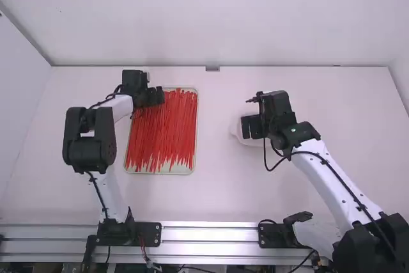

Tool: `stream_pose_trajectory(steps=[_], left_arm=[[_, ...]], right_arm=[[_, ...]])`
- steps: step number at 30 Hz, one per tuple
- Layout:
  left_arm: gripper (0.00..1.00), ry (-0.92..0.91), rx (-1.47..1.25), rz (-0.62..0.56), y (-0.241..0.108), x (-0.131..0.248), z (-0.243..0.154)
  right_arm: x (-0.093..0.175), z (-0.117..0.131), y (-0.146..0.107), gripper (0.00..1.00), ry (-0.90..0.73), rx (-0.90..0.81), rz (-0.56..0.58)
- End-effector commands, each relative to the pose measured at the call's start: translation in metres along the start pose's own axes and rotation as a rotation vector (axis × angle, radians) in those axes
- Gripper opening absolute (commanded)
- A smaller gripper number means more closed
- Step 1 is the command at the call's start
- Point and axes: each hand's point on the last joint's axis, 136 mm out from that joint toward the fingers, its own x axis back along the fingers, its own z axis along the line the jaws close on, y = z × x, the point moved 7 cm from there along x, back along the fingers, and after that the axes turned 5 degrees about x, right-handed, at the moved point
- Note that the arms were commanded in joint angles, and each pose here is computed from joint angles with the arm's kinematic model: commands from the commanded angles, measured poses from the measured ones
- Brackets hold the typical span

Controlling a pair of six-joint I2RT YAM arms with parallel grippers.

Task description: Fasten the cable tie

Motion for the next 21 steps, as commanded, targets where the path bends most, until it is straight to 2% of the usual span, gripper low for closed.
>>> stream_pose_trajectory(steps=[1,8,11,12,15,21], left_arm=[[0.93,0.009,-0.014,0.027,-0.006,-0.011,0.002],[0.87,0.021,-0.012,0.033,-0.006,-0.012,0.003],[0.78,0.057,-0.009,0.053,-0.006,-0.009,0.006],[0.72,0.074,-0.007,0.061,-0.004,-0.007,0.007],[0.65,0.072,-0.008,0.060,0.001,-0.006,0.005],[0.59,0.062,-0.009,0.050,0.009,-0.001,0.001]], right_arm=[[0.004,0.000,0.010,0.99,-0.001,-0.001,-0.022],[0.004,0.000,0.009,0.99,-0.001,-0.002,-0.022],[0.004,0.000,0.010,0.99,-0.001,-0.001,-0.024],[0.004,0.000,0.010,0.99,-0.001,-0.001,-0.026],[0.004,0.000,0.010,0.99,-0.001,-0.001,-0.027],[0.004,0.000,0.010,0.99,-0.001,-0.001,-0.027]])
